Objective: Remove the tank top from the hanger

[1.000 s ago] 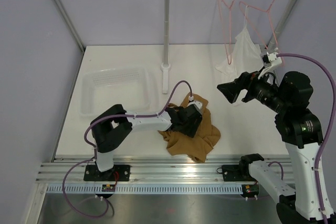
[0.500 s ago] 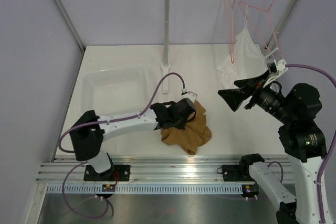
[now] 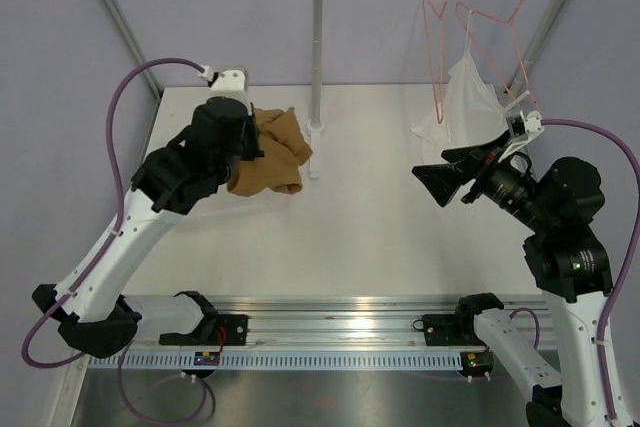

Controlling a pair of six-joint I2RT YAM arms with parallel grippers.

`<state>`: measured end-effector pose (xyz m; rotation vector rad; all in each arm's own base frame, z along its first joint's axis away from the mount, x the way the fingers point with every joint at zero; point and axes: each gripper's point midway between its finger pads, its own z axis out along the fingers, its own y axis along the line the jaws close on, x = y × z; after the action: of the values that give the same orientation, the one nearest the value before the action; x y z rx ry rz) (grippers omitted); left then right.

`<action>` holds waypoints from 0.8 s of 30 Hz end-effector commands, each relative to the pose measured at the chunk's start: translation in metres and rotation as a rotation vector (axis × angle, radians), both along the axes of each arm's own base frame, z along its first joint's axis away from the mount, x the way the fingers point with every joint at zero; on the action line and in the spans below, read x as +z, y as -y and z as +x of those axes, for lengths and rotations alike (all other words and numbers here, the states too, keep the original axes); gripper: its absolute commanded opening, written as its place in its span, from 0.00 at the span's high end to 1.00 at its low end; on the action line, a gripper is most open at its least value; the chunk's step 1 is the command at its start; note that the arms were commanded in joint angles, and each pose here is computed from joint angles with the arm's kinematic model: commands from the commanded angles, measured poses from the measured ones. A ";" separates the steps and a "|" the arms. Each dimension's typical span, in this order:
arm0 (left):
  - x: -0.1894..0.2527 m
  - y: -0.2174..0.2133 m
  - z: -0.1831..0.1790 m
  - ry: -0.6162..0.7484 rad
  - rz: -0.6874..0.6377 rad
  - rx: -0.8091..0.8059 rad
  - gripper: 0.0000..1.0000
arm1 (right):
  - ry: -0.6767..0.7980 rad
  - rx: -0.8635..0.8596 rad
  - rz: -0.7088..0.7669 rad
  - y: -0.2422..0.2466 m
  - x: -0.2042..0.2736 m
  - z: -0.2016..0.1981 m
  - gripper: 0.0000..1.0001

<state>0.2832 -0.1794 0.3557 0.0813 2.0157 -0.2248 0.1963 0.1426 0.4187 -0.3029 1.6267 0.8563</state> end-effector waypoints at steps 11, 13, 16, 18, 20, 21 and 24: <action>-0.053 -0.124 0.063 -0.184 -0.010 0.252 1.00 | 0.094 -0.018 0.033 0.003 0.032 -0.007 0.01; -0.076 -0.130 0.071 -0.245 -0.001 0.270 1.00 | 0.102 -0.015 0.035 0.003 0.034 -0.008 0.00; -0.108 -0.122 0.079 -0.340 -0.031 0.235 1.00 | 0.089 -0.013 0.034 0.002 0.034 -0.006 0.01; -0.125 -0.123 0.088 -0.388 -0.054 0.251 1.00 | 0.083 -0.012 0.034 0.002 0.036 -0.005 0.00; -0.129 -0.128 0.093 -0.406 -0.065 0.275 1.00 | 0.078 0.002 0.040 0.000 0.037 -0.007 0.00; -0.127 -0.133 0.096 -0.399 -0.078 0.298 0.99 | 0.080 0.006 0.042 -0.001 0.037 -0.008 0.01; -0.115 -0.139 0.102 -0.357 -0.121 0.319 0.75 | 0.077 0.007 0.041 0.000 0.035 -0.010 0.00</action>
<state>0.3653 -0.0401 0.2002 -0.3367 2.4869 -0.0573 0.1943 0.1406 0.4361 -0.2853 1.5908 0.8535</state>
